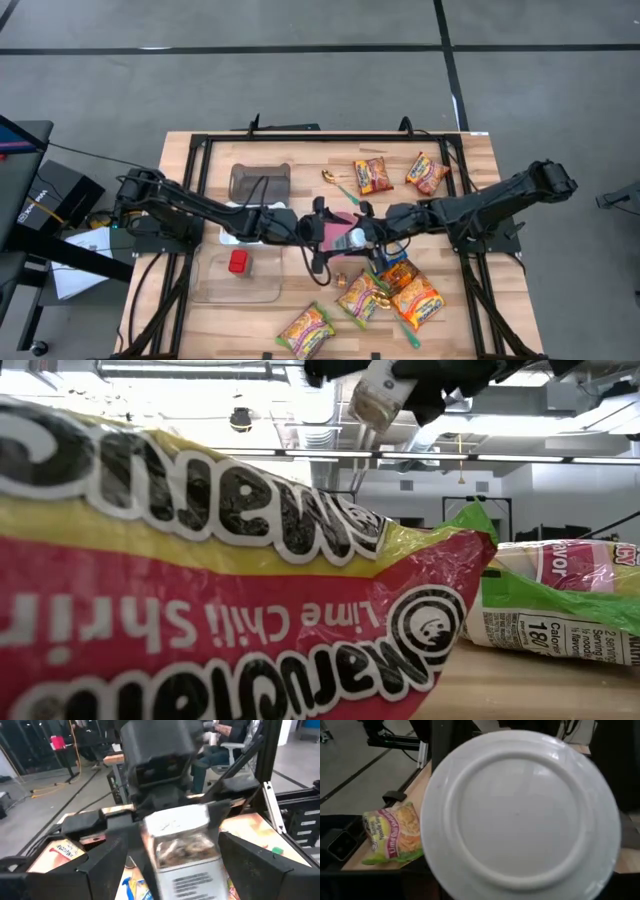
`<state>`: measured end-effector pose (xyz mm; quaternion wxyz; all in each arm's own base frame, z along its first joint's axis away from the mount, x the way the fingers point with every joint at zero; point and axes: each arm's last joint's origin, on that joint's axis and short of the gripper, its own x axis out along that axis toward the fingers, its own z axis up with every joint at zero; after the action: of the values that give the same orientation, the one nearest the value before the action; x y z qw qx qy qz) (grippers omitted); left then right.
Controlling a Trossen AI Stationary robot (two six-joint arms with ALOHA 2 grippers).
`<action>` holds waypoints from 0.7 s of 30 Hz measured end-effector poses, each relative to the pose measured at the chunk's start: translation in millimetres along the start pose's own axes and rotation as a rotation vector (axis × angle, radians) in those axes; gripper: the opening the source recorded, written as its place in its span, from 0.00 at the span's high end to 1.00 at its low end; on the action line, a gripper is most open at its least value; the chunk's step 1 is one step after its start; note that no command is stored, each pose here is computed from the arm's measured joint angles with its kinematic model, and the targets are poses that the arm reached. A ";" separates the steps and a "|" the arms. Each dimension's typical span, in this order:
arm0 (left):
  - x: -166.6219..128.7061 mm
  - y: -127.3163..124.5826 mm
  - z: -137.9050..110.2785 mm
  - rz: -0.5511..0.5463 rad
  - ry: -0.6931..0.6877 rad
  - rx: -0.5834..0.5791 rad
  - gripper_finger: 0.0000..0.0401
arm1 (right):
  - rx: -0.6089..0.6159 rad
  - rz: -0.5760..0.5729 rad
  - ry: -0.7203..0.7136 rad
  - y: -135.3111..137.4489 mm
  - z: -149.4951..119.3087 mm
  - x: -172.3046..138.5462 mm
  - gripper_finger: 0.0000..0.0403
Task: Pick & Place Food Item
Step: Put the white spice bottle into the transparent bin
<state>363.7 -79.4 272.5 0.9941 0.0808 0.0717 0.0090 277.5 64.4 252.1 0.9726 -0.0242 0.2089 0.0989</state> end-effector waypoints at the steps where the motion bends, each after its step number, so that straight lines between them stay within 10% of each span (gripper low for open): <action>1: 1.4 -0.5 -0.9 0.001 -0.006 0.003 0.24 | -0.002 0.001 0.002 0.1 -0.2 0.0 0.52; 21: 17.0 4.9 -12.4 0.016 -0.037 -0.018 0.24 | -0.008 -0.027 0.021 -1.9 -3.1 3.6 0.52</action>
<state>378.7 -72.1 258.8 0.9958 0.0728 0.0526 0.0163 279.9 62.9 247.8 0.9715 -0.0319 0.2184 0.0862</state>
